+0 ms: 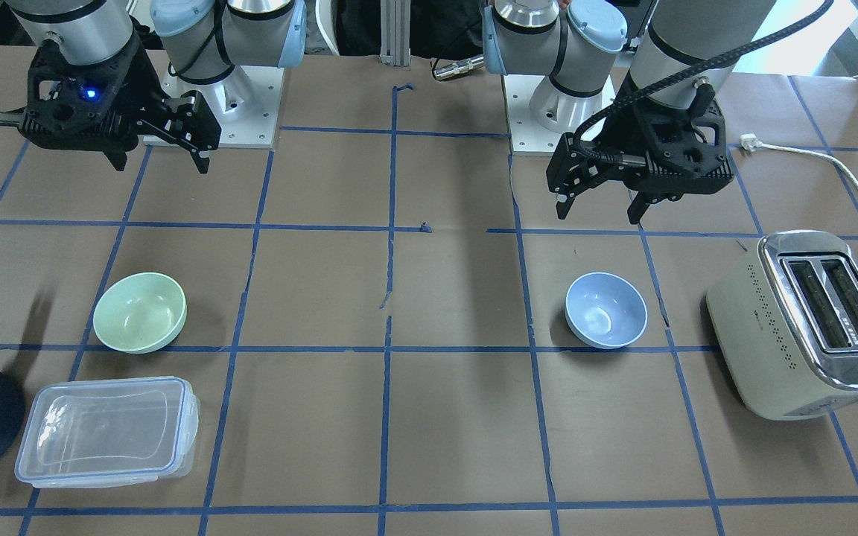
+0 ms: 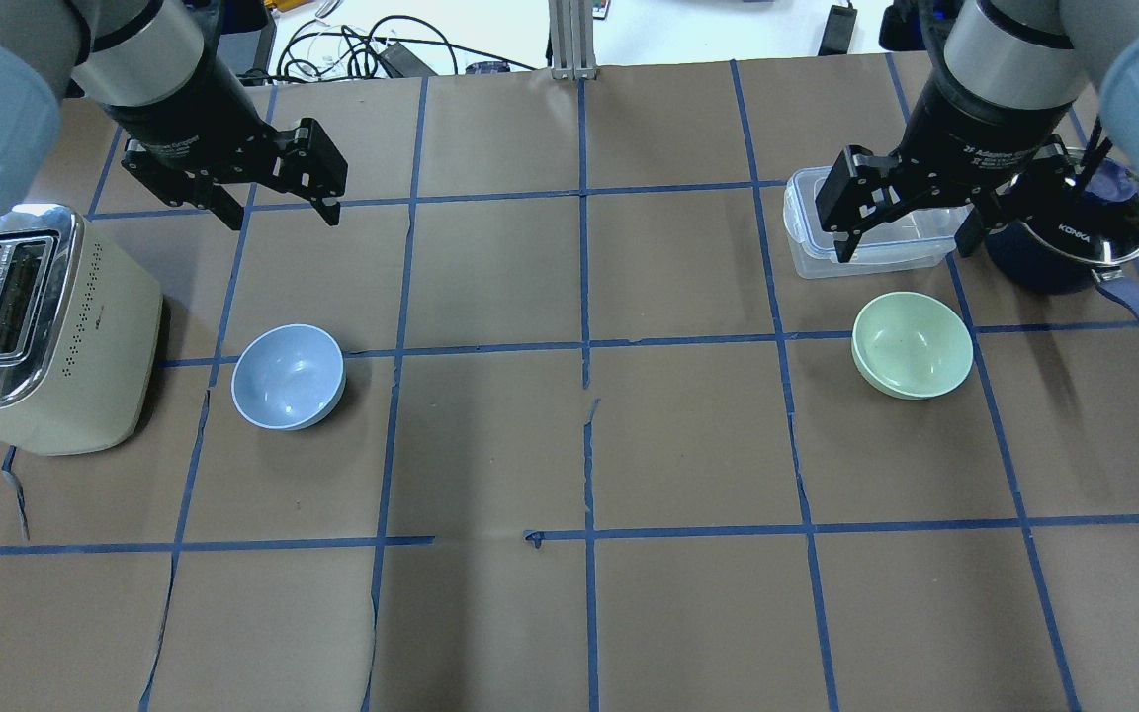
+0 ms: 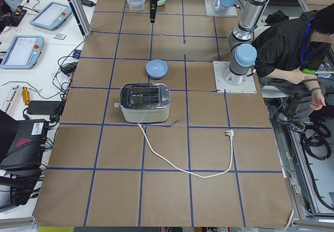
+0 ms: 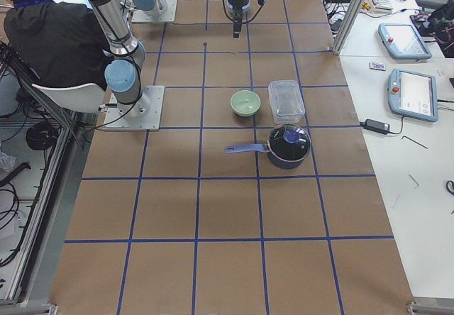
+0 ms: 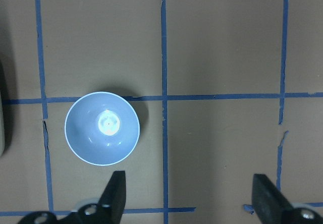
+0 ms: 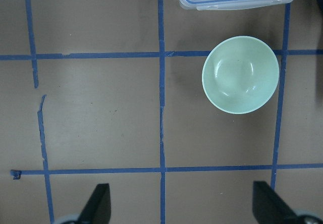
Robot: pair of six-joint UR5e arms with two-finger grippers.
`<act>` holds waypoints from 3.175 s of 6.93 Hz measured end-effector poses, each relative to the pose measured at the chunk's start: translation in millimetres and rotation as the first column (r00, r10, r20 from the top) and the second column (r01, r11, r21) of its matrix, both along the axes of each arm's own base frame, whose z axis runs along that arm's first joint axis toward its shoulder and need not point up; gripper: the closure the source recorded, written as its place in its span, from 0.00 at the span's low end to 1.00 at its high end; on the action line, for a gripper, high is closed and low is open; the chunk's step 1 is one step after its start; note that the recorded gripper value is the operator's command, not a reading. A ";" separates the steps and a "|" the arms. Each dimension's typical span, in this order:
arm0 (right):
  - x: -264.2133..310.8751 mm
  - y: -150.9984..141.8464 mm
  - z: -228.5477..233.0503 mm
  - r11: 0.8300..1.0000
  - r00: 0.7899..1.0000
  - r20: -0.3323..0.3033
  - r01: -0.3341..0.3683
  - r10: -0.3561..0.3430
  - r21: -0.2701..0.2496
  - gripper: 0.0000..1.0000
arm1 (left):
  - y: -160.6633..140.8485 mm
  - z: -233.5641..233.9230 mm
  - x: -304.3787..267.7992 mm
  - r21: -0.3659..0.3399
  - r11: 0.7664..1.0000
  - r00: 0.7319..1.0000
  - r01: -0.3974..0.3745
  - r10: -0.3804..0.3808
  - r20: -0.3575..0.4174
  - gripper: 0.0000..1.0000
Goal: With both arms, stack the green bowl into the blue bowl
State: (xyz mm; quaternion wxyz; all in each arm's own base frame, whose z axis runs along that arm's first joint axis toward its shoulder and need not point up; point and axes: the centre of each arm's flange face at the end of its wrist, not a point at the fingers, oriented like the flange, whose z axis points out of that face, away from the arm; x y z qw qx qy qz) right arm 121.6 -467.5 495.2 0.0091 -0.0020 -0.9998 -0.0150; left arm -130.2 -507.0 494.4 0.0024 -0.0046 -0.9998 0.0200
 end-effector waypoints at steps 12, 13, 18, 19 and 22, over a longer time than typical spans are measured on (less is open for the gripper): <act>-1.3 -1.9 -3.8 1.000 1.000 -0.003 0.004 -0.004 0.002 0.00 | -0.9 -3.7 -4.1 0.006 1.000 1.000 -0.006 0.006 -0.007 0.10; -2.6 -3.5 -5.1 1.000 1.000 -0.004 0.007 -0.007 0.003 0.00 | -0.7 -3.6 -4.2 0.006 1.000 1.000 -0.006 0.006 -0.007 0.10; -57.9 -18.1 -11.5 0.993 0.993 0.000 0.121 -0.121 0.015 0.00 | -3.2 -22.9 8.0 0.041 0.999 1.000 0.016 -0.017 0.003 0.12; -76.4 -23.9 -17.1 0.988 0.988 -0.003 0.152 -0.152 0.026 0.00 | -5.4 -44.9 24.5 0.062 0.998 1.000 0.031 -0.031 0.005 0.12; -132.1 -50.9 -53.7 0.977 0.980 0.004 0.197 -0.198 0.076 0.00 | -2.9 -137.2 139.3 0.064 0.998 1.000 0.023 -0.022 -0.010 0.12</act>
